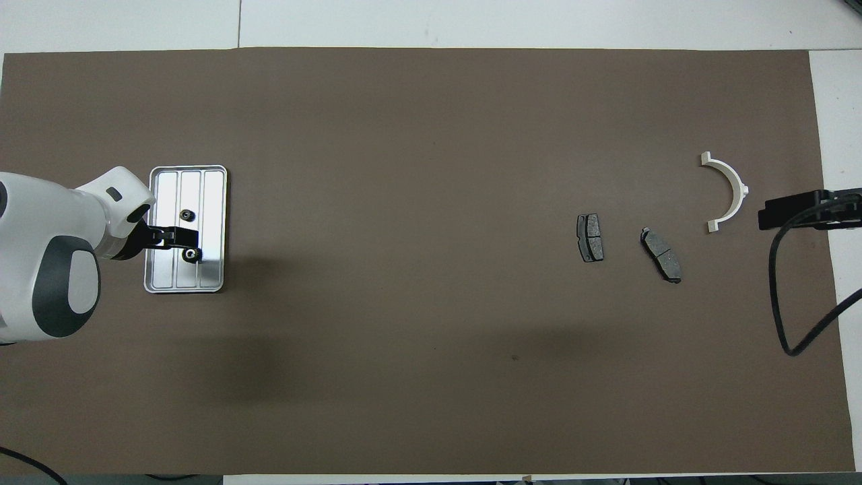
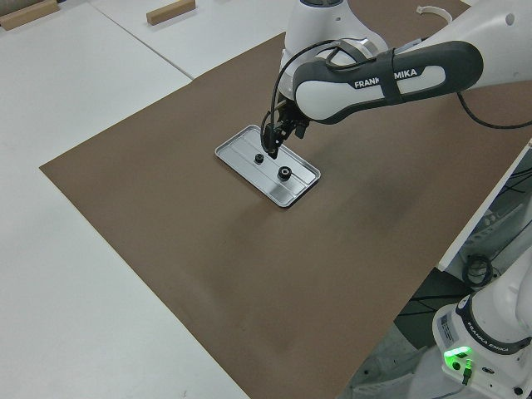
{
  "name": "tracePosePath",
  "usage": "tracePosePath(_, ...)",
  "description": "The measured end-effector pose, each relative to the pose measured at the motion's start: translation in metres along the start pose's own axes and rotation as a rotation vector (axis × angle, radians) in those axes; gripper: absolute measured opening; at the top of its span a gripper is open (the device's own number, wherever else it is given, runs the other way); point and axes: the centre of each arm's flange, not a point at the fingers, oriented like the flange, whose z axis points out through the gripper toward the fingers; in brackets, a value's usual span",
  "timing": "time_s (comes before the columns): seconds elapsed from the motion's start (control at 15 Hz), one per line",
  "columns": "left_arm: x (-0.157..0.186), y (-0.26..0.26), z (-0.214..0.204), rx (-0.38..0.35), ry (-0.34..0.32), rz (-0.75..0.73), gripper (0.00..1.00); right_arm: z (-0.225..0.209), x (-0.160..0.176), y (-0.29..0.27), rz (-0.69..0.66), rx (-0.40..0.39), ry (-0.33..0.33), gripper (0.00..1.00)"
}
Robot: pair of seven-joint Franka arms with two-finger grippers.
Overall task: Place bearing gear from tray to pile
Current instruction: 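Reach the left gripper down to the tray and grasp the dark bearing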
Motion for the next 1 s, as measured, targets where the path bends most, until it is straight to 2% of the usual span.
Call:
tracePosePath(0.53,-0.007,0.0,0.041,0.0,-0.019,0.0,1.0,0.001,0.0,0.002,0.004,0.0,-0.001,1.0)
tracePosePath(1.0,-0.006,0.0,0.058,0.0,-0.03,-0.001,1.0,0.002,0.0,0.001,0.001,0.0,-0.005,1.0)
